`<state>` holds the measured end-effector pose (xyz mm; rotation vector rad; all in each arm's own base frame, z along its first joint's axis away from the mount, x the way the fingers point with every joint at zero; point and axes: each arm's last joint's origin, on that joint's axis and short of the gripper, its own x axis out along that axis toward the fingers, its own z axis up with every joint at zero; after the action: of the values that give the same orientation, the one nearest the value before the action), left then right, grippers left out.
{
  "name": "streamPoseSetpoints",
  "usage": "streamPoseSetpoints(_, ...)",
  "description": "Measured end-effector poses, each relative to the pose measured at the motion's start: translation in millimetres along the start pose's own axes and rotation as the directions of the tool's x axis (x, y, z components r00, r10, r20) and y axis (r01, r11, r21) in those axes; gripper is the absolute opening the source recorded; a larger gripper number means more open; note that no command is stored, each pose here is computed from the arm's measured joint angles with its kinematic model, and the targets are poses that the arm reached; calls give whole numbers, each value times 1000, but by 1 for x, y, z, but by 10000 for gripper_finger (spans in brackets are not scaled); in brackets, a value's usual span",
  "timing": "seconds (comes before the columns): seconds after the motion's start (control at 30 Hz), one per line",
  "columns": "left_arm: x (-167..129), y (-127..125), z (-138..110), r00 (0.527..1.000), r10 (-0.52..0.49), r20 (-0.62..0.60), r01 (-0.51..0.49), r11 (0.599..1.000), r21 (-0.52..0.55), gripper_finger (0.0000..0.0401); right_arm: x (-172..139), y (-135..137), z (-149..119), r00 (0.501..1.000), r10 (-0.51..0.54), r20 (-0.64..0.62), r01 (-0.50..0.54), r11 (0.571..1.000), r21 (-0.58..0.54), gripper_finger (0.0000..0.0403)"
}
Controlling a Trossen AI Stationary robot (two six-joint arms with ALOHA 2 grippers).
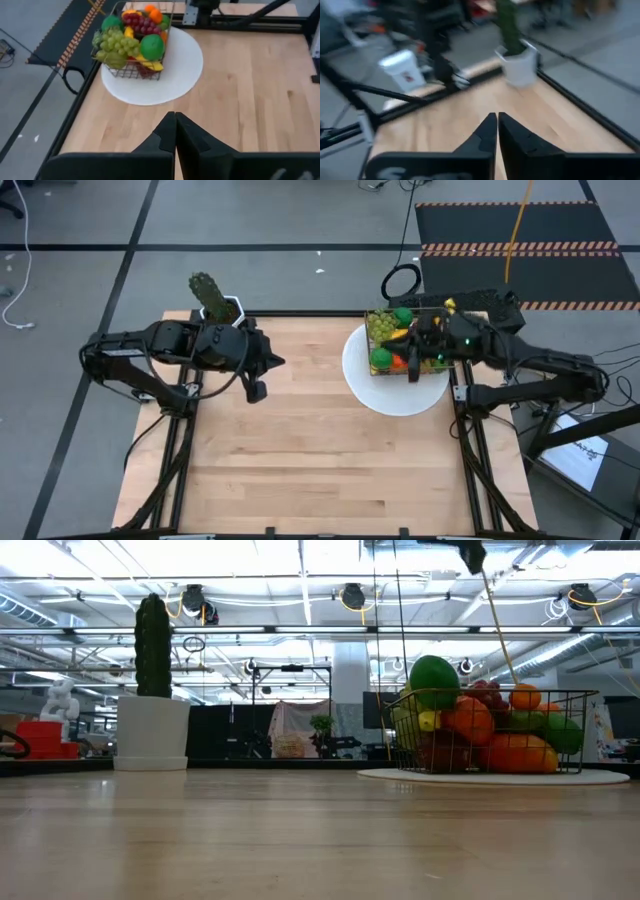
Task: Build produce basket
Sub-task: Return to Home Position
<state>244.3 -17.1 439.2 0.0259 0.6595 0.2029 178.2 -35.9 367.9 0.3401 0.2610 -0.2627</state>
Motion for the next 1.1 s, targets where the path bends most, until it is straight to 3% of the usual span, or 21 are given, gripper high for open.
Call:
streamPoseSetpoints(0.23, 10, -1, -32, 980, -83, 183, 90, 996, -26, 3, 20, 22, -40, 964, 220, 146, -183, 956, -230, 1)
streamPoseSetpoints(0.37, 16, -2, -55, 973, -96, 210, 100, 995, -11, 6, 22, 22, -69, 945, 282, 165, -232, 935, -267, 1)
streamPoseSetpoints(0.53, 23, -1, -77, 987, -91, 131, 89, 996, 17, 2, 20, 14, -101, 924, 324, 203, -262, 923, -281, 1)
streamPoseSetpoints(0.7, 39, -5, -95, 975, -122, 185, 104, 989, 106, 10, 15, 1, -129, 919, 329, 215, -246, 908, -338, 0)
streamPoseSetpoints(0.87, 54, -2, -115, 914, -161, 372, 156, 987, 45, 3, 10, -11, -155, 916, 333, 224, -243, 904, -352, 0)
streamPoseSetpoints(1.1, 62, 8, -153, 916, -127, 381, 137, 991, -2, 3, 3, -20, -175, 899, 369, 235, -270, 891, -364, 0)
